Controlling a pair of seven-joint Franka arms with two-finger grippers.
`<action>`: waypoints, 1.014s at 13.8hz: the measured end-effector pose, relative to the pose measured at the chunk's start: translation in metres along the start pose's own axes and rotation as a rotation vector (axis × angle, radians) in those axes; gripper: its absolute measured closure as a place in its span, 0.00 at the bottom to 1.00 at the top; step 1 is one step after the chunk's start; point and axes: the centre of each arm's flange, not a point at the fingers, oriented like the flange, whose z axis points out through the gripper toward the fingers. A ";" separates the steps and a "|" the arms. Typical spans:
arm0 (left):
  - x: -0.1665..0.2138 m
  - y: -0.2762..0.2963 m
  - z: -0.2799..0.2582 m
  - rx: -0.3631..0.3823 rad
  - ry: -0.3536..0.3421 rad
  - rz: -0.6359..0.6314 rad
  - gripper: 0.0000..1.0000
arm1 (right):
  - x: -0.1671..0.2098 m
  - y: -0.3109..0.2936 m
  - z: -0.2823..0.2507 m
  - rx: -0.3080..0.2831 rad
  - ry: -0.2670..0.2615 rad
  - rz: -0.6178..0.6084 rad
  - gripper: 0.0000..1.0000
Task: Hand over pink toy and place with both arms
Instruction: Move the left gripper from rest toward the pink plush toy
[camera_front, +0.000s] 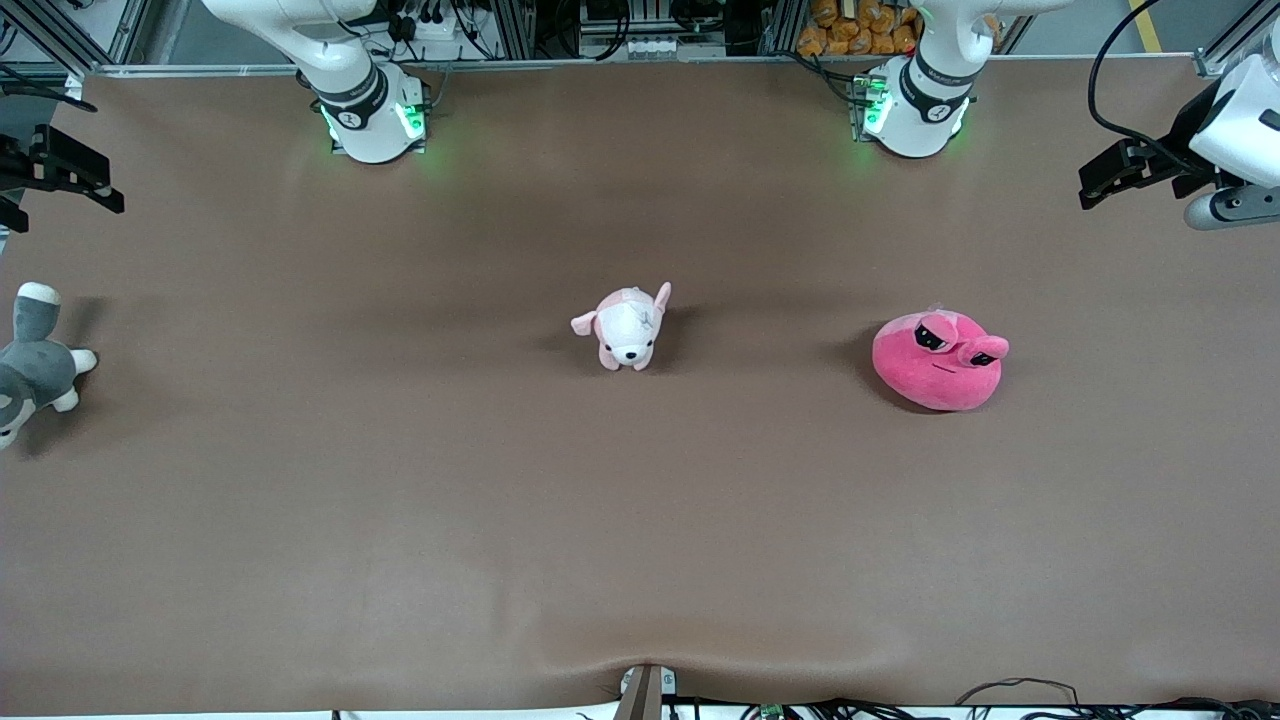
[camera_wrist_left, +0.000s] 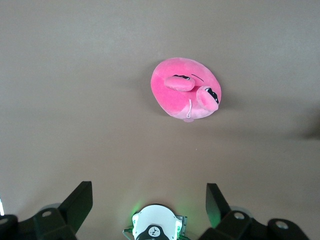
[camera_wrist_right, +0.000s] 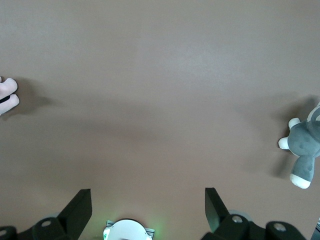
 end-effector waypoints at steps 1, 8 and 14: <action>0.000 0.000 0.000 0.000 0.000 0.000 0.00 | 0.000 0.002 0.000 -0.029 -0.008 0.003 0.00; 0.001 0.002 0.006 0.003 -0.014 0.004 0.00 | 0.001 -0.003 0.000 -0.048 -0.014 -0.006 0.00; 0.001 0.005 0.012 0.006 -0.025 0.012 0.00 | 0.002 -0.005 0.000 -0.023 -0.008 -0.010 0.00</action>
